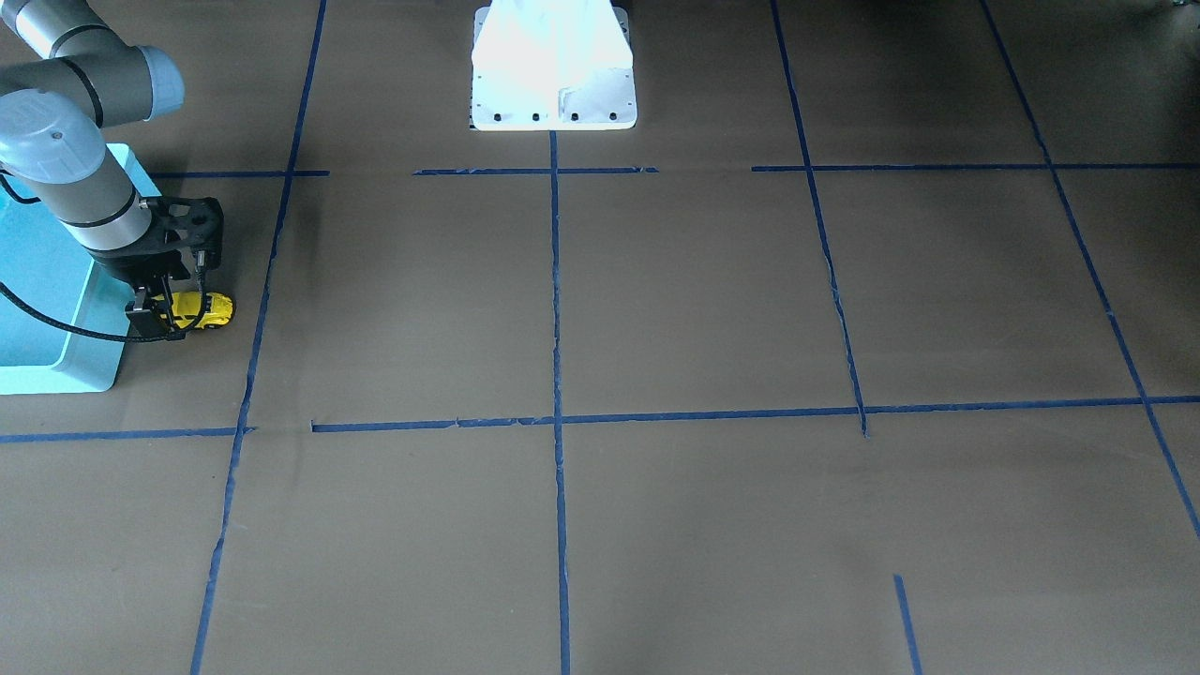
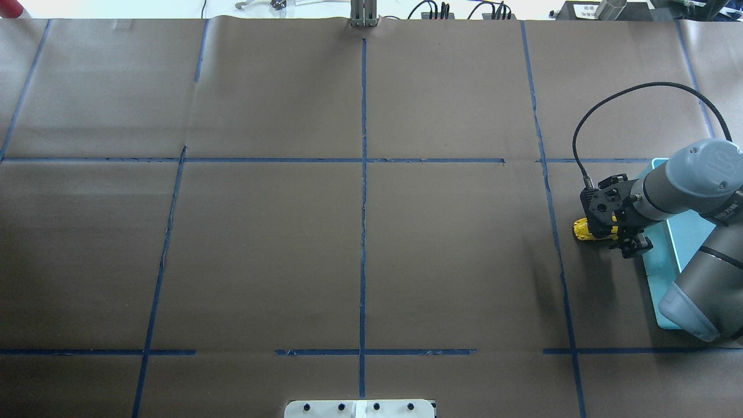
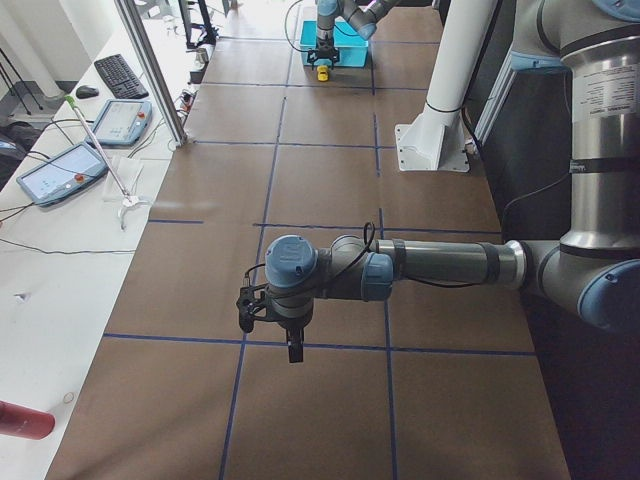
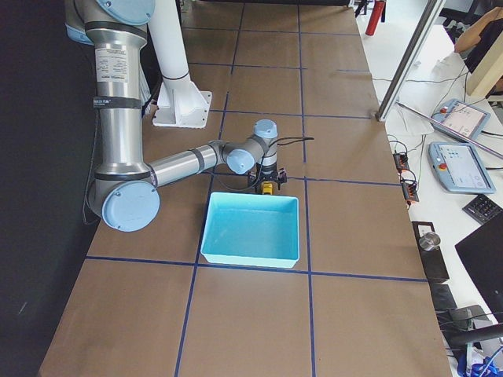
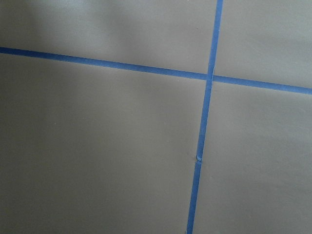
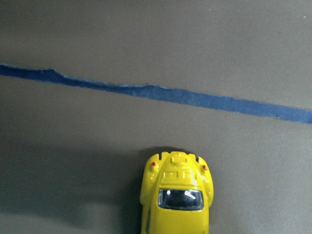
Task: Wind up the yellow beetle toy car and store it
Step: 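Close the right gripper around the yellow car, then lift the car with the right gripper and carry it into the bin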
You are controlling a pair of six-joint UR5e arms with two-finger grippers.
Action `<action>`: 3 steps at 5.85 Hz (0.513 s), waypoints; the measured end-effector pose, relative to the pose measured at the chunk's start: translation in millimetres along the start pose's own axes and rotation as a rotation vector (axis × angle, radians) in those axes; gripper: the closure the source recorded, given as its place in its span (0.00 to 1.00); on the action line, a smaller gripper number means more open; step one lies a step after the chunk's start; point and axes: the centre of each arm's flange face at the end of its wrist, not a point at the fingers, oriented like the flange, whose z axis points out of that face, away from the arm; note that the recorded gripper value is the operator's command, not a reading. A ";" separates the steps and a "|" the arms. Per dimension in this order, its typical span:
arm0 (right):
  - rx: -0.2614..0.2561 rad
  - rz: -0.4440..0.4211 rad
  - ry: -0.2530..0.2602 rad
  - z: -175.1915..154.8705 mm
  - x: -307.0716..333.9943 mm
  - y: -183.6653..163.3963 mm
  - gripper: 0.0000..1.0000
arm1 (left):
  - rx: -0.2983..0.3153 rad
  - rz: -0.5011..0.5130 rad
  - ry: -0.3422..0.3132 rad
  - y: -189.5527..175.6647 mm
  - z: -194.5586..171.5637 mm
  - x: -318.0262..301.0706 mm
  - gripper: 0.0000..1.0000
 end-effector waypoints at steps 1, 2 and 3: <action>-0.001 0.001 -0.002 1.9 0.4 -0.2 0.97 | 0.000 0.000 0.000 -0.3 -0.2 0.2 0.00; 0.001 0.000 0.000 1.0 1.1 -1.9 1.00 | 0.001 0.001 0.000 -0.5 -0.4 0.5 0.00; 0.007 -0.003 0.004 -1.7 1.7 -4.2 1.00 | 0.001 0.000 0.000 -0.6 -0.3 0.4 0.00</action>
